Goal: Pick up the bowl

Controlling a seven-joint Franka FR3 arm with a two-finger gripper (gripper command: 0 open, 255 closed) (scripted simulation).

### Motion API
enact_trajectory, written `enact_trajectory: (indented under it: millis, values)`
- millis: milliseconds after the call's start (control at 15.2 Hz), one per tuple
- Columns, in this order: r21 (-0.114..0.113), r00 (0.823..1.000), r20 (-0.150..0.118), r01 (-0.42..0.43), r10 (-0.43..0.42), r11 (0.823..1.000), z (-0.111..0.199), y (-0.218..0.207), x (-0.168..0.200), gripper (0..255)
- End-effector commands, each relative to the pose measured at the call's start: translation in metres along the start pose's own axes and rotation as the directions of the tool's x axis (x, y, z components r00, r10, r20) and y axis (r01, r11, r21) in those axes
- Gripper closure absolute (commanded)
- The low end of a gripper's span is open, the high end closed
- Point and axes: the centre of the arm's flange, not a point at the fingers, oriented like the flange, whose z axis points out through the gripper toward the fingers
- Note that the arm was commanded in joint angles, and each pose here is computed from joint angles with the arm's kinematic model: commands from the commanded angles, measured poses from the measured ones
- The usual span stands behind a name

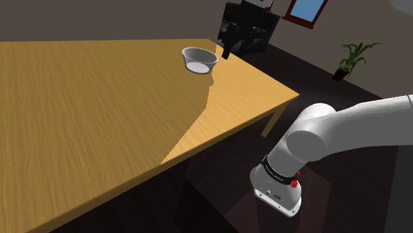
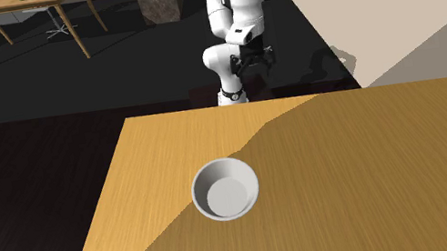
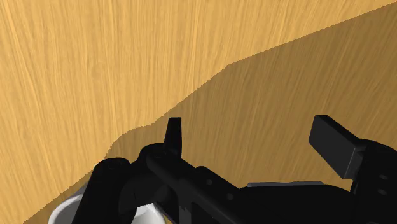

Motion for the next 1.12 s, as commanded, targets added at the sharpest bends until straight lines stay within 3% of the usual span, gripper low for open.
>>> enact_trajectory:
  millis: [0, 1056]
  values:
    - [0.0, 1.0, 0.0, 0.0, 0.0, 1.0, 0.0, 0.0, 0.0, 0]
    - [-0.099, 0.994, 0.083, -0.056, 0.064, 0.994, 0.071, 0.038, 0.206, 0]
